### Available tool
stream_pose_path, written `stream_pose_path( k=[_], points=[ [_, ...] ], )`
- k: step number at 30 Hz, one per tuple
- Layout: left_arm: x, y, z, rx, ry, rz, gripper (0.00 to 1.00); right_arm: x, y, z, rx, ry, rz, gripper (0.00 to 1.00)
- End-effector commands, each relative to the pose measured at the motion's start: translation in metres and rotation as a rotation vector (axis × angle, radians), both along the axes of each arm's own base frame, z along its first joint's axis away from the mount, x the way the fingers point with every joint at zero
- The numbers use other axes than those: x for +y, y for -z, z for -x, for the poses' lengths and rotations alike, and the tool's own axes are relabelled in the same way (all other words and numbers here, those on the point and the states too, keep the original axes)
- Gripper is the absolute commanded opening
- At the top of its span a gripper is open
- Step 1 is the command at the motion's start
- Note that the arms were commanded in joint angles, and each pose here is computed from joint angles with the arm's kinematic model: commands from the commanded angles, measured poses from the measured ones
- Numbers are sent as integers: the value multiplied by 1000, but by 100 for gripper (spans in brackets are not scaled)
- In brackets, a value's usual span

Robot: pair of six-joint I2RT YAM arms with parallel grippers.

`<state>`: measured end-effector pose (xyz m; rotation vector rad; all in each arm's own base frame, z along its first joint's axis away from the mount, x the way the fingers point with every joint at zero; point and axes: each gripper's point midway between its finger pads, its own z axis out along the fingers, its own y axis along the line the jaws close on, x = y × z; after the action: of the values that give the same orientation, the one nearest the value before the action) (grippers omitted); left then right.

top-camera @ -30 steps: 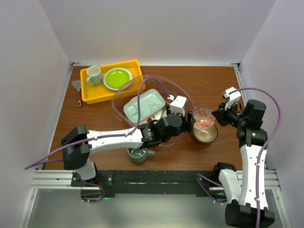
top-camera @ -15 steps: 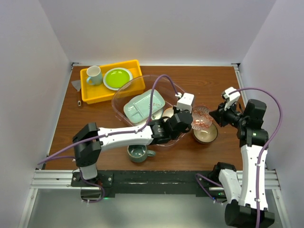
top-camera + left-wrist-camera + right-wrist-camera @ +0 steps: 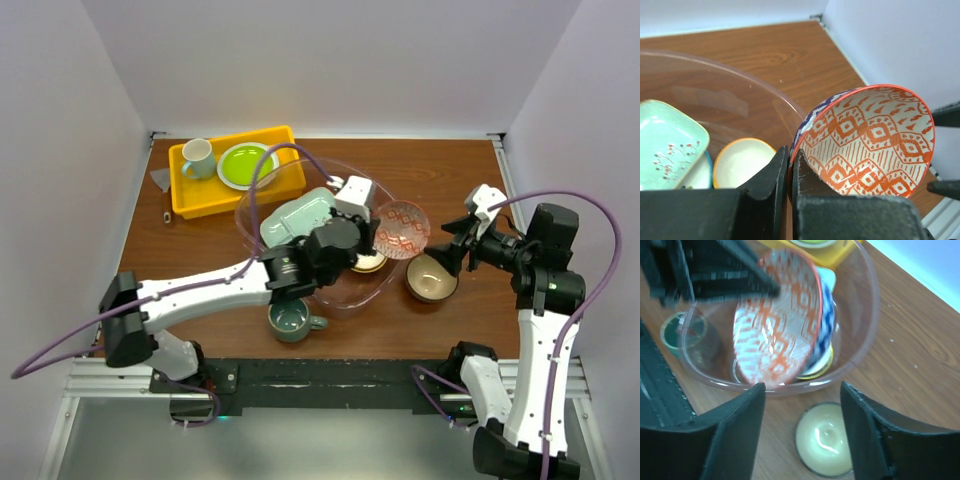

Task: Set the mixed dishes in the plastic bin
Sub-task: Pick up the bowl from the center of the board, then place the bowl in the plastic bin.

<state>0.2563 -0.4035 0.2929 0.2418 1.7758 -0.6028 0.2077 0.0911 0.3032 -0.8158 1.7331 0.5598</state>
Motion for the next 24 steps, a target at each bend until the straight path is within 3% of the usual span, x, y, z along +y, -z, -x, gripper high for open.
stream_pose_path(
  k=[1, 7, 13, 24],
  points=[
    [36, -66, -2, -81, -6, 181, 0, 12, -11, 13, -26, -87, -18, 71],
    [82, -75, 1, -97, -21, 191, 0, 9, -4, 8, -17, -61, -25, 88],
    [115, -73, 3, -108, -45, 185, 0, 2, 10, -2, -3, -13, -20, 96],
    [129, -56, 9, -95, -35, 160, 0, -9, 36, -21, 7, 63, -20, 98]
  ],
)
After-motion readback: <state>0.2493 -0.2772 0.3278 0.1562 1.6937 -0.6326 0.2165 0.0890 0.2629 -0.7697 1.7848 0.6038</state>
